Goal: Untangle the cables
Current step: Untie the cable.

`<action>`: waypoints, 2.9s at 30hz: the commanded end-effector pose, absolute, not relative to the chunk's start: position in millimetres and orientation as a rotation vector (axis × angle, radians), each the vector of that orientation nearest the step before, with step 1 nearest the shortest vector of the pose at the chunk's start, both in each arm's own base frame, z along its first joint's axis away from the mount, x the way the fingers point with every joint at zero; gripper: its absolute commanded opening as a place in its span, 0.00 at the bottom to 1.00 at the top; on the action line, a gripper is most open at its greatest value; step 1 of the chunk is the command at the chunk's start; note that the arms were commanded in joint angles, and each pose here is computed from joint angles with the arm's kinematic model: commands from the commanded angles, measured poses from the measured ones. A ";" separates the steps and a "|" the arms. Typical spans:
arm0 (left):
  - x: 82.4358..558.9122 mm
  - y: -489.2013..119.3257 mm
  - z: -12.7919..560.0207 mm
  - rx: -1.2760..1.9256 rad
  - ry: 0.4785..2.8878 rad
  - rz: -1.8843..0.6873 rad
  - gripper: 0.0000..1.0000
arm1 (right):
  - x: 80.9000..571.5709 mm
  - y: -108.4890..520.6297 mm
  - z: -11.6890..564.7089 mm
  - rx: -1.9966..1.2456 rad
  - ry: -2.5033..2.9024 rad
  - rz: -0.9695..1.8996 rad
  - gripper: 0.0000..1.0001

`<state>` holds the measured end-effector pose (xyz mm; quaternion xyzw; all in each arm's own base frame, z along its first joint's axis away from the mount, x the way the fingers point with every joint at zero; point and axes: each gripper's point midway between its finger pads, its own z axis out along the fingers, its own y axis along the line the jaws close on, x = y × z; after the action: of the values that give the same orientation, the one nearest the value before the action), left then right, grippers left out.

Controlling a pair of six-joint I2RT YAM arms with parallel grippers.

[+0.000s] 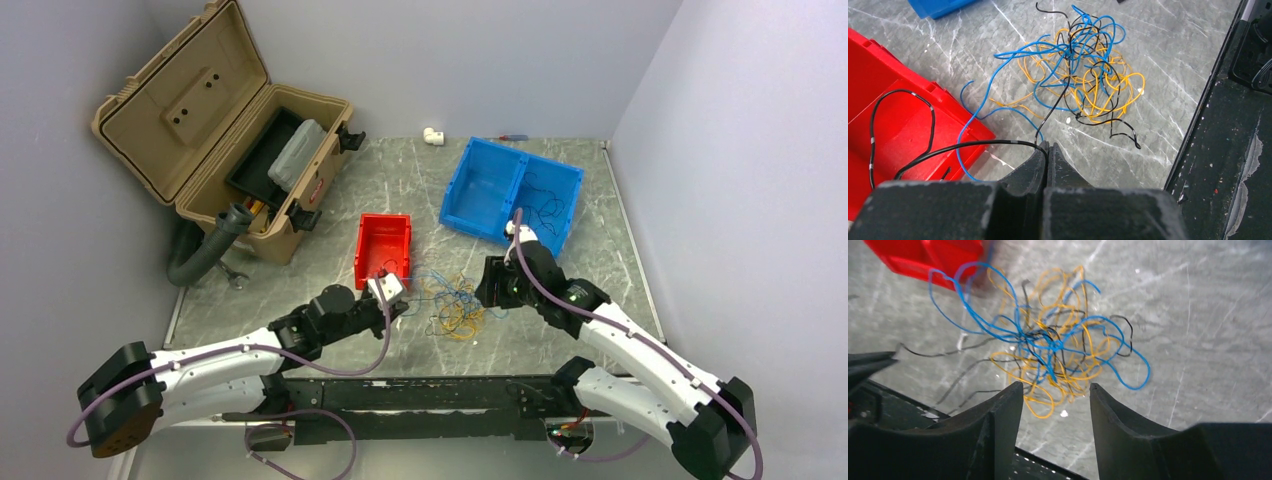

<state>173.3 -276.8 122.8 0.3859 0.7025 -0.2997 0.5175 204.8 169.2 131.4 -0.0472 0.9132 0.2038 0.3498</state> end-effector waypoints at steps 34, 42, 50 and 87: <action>172.1 -346.6 177.9 0.816 1.902 -0.890 0.65 | 238.9 193.0 182.9 -0.112 2.140 0.636 0.70; 188.3 -376.9 155.2 0.839 2.044 -0.768 0.61 | 224.3 126.3 167.4 0.155 2.111 0.408 0.60; 200.4 -398.8 103.0 0.925 2.214 -0.623 0.55 | 211.2 99.7 161.2 0.301 2.072 0.374 0.61; 187.6 -392.2 104.3 0.819 2.199 -1.121 0.00 | 197.8 188.5 63.5 0.014 2.349 0.729 0.60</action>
<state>187.9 -382.5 75.9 0.3005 0.8423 -0.3713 0.2498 191.6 169.6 55.3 0.0336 0.9121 0.2420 0.3292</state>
